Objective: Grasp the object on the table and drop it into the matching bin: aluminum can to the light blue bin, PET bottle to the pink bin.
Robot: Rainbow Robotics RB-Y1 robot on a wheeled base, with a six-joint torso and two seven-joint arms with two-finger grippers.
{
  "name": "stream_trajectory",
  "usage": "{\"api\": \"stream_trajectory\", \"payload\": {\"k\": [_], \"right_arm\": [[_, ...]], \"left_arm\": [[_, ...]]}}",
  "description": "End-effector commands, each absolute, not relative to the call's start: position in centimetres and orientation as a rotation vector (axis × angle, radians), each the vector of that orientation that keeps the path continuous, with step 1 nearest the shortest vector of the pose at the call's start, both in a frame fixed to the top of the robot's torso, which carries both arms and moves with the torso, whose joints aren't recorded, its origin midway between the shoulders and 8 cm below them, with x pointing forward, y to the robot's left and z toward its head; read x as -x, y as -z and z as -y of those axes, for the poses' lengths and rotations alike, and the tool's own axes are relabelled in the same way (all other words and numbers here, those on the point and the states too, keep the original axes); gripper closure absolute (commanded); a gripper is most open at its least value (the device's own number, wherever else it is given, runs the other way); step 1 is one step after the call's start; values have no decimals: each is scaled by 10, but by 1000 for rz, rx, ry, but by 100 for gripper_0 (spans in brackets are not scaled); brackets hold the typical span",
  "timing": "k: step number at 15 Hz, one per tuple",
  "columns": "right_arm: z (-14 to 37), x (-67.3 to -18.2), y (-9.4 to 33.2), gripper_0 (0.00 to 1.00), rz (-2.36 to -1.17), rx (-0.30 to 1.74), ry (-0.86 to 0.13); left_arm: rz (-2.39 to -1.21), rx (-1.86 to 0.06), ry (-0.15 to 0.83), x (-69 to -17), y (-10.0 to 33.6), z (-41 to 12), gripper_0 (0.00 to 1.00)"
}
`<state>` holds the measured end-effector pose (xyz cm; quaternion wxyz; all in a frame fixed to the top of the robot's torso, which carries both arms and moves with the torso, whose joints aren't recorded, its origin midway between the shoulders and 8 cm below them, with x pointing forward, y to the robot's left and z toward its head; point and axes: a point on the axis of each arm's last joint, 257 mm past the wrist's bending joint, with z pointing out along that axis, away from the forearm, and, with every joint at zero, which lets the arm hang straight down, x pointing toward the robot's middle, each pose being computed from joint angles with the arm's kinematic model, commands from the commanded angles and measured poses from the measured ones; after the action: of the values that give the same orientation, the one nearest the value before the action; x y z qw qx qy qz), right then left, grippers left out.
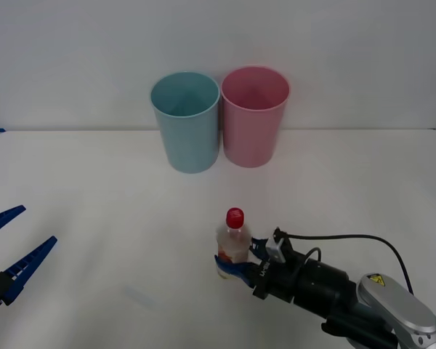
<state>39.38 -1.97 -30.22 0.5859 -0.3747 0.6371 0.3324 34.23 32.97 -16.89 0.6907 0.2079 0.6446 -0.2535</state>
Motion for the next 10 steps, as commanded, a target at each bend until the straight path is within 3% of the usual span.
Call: {"api": "stream_trajectory", "payload": {"k": [1,10], "right_arm": [[21,-397,298,100,-1478,867,-774],[35,-400,218,100,-1425,766,-853]], "left_arm": [[-1441,-465,567,-342,169,-330,0],[-1441,-465,567,-342,169,-330,0]]}}
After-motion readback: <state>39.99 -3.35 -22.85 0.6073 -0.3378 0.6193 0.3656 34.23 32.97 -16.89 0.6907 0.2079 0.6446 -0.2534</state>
